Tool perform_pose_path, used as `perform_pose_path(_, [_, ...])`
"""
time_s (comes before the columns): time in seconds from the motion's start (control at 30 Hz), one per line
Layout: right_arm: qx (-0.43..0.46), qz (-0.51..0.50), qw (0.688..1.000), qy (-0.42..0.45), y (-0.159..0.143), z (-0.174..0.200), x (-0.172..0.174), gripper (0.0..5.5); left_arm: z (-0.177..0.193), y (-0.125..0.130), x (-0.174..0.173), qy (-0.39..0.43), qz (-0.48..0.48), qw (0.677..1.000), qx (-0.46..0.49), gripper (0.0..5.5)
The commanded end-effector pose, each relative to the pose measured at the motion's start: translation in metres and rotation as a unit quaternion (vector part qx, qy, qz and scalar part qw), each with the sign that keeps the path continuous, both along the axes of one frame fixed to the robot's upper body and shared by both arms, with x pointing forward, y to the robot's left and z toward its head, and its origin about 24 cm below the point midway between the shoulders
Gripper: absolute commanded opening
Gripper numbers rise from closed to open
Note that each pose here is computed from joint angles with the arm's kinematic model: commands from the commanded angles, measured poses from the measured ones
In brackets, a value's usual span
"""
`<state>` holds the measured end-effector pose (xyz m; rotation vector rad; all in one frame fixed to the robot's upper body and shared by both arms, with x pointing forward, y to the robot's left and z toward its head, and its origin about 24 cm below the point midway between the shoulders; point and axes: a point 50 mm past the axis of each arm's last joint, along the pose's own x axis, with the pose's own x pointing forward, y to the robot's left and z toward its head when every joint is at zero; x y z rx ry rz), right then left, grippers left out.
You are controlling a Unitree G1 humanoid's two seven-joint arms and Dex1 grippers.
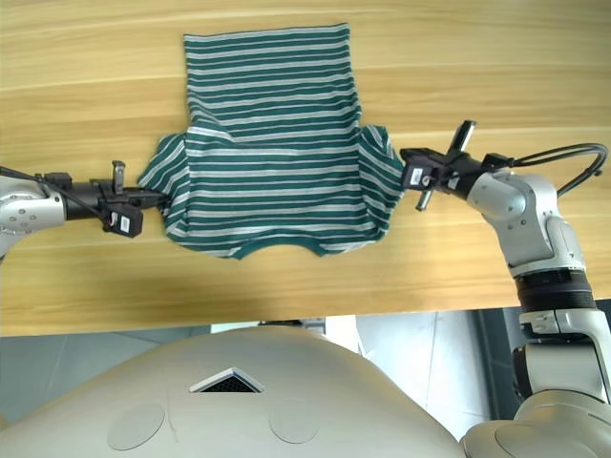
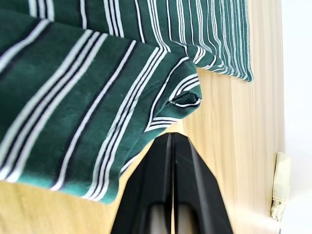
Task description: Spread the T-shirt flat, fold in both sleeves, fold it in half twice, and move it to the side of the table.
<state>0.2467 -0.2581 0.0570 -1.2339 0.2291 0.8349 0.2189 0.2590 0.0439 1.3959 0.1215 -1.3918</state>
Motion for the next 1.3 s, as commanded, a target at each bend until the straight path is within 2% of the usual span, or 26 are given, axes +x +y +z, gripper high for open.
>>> perform_pose_path(0.03, [-0.004, 0.001, 1.000, -0.004, -0.002, 0.007, -0.003, 0.01, -0.013, 0.013, -0.014, 0.045, 0.006, 0.997, 0.064, 0.00])
perform_pose_path(0.63, [0.000, -0.016, 1.000, 0.003, -0.008, 0.005, -0.009, 0.01, -0.004, 0.017, -0.025, 0.036, 0.030, 0.997, 0.055, 0.00])
perform_pose_path(0.87, [0.002, -0.017, 1.000, 0.005, -0.007, 0.002, -0.009, 0.01, 0.016, 0.017, -0.018, -0.012, 0.043, 0.999, 0.029, 0.00])
perform_pose_path(0.97, [0.004, -0.018, 1.000, 0.004, -0.007, 0.002, -0.010, 0.01, 0.032, 0.008, -0.007, -0.057, 0.048, 0.997, -0.023, 0.00])
perform_pose_path(1.17, [0.004, -0.019, 1.000, 0.001, -0.007, 0.002, -0.010, 0.01, 0.058, 0.011, 0.004, -0.106, 0.056, 0.990, -0.070, 0.00])
perform_pose_path(1.23, [0.005, -0.019, 1.000, 0.000, -0.007, 0.002, -0.010, 0.00, 0.057, 0.019, 0.003, -0.098, 0.067, 0.991, -0.060, 0.47])
perform_pose_path(1.3, [0.006, -0.022, 1.000, 0.001, -0.008, 0.001, -0.011, 0.00, 0.047, 0.041, 0.000, -0.080, 0.104, 0.991, -0.005, 0.85])
